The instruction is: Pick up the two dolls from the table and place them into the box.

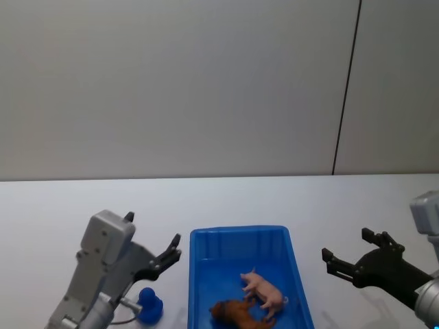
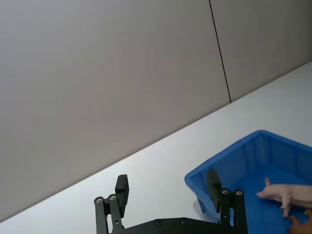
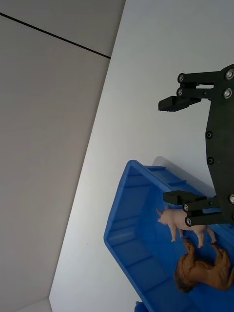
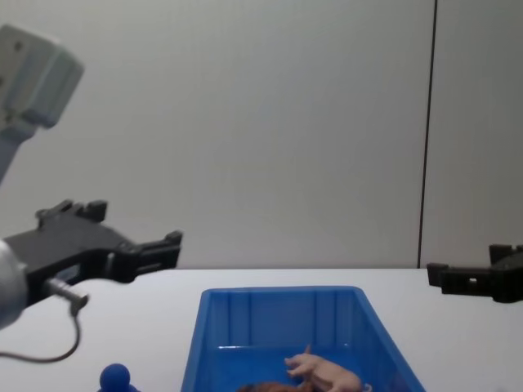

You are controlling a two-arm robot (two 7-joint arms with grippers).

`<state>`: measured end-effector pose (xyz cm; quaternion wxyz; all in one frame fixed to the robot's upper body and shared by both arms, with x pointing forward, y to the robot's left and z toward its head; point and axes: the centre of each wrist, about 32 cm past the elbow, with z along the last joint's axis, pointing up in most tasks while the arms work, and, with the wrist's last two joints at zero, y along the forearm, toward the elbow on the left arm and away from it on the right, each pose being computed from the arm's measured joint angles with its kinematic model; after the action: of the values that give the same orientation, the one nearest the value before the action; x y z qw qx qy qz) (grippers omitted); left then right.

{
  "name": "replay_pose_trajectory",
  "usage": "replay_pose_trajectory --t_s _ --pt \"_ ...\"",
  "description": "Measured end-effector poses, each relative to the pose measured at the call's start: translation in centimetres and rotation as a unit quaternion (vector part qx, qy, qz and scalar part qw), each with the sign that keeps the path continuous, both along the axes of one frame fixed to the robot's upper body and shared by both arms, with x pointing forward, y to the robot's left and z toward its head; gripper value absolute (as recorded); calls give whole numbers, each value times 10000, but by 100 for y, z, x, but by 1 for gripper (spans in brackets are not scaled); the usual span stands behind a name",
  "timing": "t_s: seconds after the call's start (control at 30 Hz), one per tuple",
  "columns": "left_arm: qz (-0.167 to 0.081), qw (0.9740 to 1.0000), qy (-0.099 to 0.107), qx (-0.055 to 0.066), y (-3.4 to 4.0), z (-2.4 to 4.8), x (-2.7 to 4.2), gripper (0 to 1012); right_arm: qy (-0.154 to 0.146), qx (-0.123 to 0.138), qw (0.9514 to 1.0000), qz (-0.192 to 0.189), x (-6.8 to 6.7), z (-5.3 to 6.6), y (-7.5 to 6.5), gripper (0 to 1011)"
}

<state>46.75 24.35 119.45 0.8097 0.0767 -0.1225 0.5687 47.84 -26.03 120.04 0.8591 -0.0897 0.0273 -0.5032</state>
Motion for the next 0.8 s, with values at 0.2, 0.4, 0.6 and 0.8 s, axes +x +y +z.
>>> replay_pose_trajectory --t_s 0.2,0.4,0.6,0.8 --pt "9 9999 149 -61 133 -109 -68 1001 -4 -4 10000 -9 -6 -1 -9 1001" --pt "-63 9992 376 -139 239 -246 -113 1001 -8 -6 10000 -14 -10 0 -14 1001" --pt "-153 9978 605 -221 317 -385 -130 1001 -12 -6 10000 -18 -12 1 -16 1001" --pt "-232 9960 812 -300 364 -509 -127 1001 -14 -6 10000 -20 -13 1 -19 1001"
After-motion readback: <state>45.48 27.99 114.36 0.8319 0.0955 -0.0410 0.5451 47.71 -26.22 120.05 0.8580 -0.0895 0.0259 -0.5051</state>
